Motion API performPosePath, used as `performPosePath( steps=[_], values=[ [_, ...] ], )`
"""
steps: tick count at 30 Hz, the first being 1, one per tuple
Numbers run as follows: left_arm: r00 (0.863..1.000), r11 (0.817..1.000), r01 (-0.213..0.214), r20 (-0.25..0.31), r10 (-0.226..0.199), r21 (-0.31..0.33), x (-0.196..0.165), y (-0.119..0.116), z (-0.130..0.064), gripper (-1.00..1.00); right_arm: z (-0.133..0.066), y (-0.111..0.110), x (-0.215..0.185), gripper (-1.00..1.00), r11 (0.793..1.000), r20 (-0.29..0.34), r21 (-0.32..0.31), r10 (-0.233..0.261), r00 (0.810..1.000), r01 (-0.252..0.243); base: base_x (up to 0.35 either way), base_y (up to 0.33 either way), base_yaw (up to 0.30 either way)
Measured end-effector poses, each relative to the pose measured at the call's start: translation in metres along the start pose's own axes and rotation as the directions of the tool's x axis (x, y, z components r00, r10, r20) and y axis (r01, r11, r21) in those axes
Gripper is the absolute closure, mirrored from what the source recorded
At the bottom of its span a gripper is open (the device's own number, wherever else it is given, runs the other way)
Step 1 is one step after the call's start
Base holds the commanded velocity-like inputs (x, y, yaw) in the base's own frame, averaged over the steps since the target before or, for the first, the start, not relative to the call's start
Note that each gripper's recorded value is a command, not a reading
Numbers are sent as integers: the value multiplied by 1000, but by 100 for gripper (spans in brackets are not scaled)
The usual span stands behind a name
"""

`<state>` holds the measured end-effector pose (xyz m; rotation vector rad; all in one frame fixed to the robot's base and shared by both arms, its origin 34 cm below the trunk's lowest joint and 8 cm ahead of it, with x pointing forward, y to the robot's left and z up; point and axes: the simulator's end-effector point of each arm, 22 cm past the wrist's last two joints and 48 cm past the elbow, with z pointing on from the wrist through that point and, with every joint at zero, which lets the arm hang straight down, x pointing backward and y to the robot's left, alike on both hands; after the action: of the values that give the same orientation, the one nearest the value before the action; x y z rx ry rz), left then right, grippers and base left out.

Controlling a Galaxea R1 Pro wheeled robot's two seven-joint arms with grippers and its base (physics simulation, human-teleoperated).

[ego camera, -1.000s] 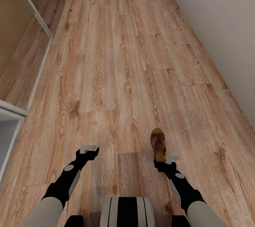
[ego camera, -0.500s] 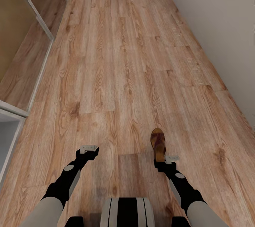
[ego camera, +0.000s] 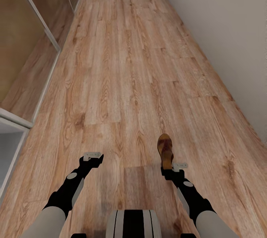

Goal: Pick up the two gym shoes and the two sandals from the corridor floor and place them onto the hallstand (shoe rack) in the corridor, making sure they are on the rack and not on the floor. Arrange them so the two gym shoes are next to each other and the two sandals are next to each other.

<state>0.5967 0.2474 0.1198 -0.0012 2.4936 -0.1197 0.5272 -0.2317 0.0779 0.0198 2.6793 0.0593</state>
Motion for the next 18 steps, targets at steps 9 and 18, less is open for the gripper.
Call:
performPosePath(
  steps=[9,18],
  values=[
    [1000,1000,2,8,-2,2,-17,-2,-8,-100,-16,-7,-88,100,1000,174,22,-15,985,11,0,0,0],
    [1000,1000,4,13,-4,1,-32,-2,-16,-100,-38,-9,-147,100,999,283,32,-20,959,11,0,0,0]
  ],
)
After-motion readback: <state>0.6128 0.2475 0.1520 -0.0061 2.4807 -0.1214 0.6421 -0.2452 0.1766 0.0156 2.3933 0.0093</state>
